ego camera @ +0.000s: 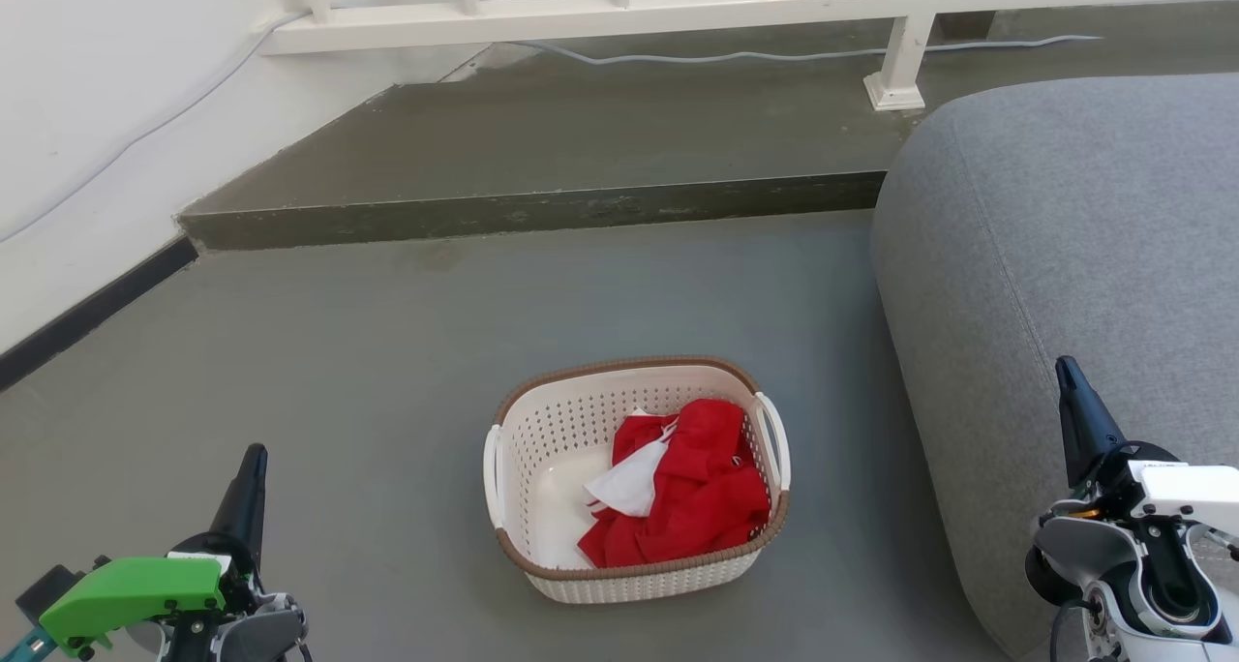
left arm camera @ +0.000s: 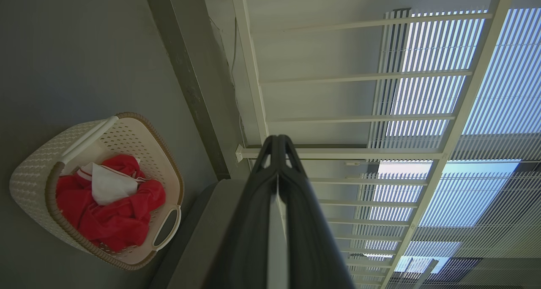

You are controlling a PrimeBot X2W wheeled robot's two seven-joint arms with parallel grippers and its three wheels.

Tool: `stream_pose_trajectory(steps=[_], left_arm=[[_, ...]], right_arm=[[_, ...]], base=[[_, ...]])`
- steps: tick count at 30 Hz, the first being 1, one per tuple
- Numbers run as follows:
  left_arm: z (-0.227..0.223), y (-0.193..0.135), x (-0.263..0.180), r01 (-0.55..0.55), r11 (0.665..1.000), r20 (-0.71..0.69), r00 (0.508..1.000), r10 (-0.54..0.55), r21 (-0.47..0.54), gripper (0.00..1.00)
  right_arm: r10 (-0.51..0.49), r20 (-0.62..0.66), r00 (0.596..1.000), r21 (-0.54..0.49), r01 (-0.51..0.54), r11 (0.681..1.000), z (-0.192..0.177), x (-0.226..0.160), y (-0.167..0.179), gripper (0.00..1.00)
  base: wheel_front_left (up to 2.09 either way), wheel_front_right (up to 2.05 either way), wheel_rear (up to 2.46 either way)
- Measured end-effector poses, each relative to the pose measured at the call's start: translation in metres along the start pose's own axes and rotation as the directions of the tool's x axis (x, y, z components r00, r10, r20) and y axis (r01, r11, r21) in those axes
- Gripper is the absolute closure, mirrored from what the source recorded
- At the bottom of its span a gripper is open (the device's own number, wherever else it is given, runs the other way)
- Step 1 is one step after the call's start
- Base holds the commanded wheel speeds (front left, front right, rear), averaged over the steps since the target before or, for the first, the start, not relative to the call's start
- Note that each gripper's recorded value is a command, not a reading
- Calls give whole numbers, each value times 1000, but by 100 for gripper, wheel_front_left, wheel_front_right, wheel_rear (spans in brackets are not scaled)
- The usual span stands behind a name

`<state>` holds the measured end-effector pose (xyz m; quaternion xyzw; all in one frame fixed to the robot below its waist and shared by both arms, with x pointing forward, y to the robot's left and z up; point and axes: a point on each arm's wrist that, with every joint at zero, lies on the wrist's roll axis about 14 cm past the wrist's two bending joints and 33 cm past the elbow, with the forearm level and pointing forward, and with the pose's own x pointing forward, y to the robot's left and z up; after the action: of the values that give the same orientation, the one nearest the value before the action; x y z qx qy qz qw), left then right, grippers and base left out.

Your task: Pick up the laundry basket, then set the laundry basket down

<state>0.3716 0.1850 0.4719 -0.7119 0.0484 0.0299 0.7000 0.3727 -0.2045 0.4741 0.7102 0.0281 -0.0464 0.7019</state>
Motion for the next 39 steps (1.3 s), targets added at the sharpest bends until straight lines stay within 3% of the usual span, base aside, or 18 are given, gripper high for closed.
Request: stream_pose_trajectory(steps=[39], left_arm=[[0, 0, 0, 1, 1000, -1, 1000, -1, 0, 100]], right_arm=[[1, 0, 1000, 0, -1, 1000, 0, 0, 0, 100]], base=[[0, 0, 0]])
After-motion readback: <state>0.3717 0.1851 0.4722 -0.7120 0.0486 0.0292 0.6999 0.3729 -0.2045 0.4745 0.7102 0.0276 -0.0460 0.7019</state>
